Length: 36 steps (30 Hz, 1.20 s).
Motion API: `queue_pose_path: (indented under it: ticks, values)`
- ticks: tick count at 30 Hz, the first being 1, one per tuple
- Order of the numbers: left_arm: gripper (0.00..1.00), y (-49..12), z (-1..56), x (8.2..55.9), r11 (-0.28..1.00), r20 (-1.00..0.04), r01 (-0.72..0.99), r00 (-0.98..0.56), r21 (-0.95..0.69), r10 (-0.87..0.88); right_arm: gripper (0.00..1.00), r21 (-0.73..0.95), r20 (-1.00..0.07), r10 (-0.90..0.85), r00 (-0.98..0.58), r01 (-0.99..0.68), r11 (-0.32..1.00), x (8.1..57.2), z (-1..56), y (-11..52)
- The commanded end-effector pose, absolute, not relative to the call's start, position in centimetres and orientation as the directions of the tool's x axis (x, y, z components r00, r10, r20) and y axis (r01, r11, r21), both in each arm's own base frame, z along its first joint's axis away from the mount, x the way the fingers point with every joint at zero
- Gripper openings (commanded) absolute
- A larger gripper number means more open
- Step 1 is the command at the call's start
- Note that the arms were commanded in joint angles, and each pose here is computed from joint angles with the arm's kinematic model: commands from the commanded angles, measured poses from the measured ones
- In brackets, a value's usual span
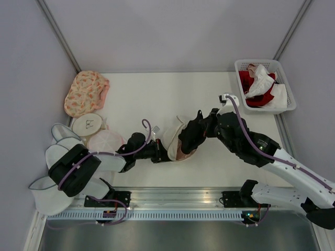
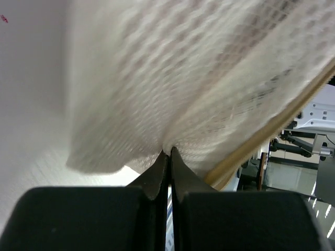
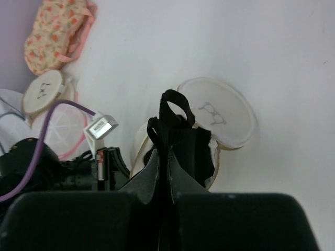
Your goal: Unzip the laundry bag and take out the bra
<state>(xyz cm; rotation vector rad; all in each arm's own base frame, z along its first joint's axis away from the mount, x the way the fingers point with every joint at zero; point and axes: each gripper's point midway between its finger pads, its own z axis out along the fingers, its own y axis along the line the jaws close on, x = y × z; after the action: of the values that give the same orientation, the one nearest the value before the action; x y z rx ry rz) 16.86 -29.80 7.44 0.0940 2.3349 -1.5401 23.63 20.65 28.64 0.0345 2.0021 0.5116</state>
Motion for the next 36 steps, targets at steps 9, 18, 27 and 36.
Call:
queue_pose_path:
  ticks: [9, 18, 27, 36]
  values:
    - [0.02, -30.4, 8.4, 17.2, 0.378, -0.356, 0.291, -0.927, -0.879, -0.115, 0.0, 0.499, -0.849, 0.364, -0.384, -0.354, 0.791, 22.4, 36.2, 21.6]
    - [0.02, -30.3, 9.5, 17.1, 0.39, -0.343, 0.279, -0.934, -0.877, -0.103, 0.0, 0.341, -0.938, 0.337, -0.085, -0.035, 0.939, 27.0, 40.8, 14.6]
    - [0.02, -30.1, 11.0, 16.8, 0.385, -0.357, 0.294, -0.929, -0.875, -0.101, 0.0, 0.279, -0.96, 0.274, 0.056, 0.241, 0.929, 34.6, 44.9, 8.7]
    - [0.02, -29.7, 11.6, 16.2, 0.386, -0.361, 0.302, -0.928, -0.872, -0.091, 0.0, 0.305, -0.947, 0.311, 0.085, 0.551, 0.777, 45.3, 42.0, -3.1]
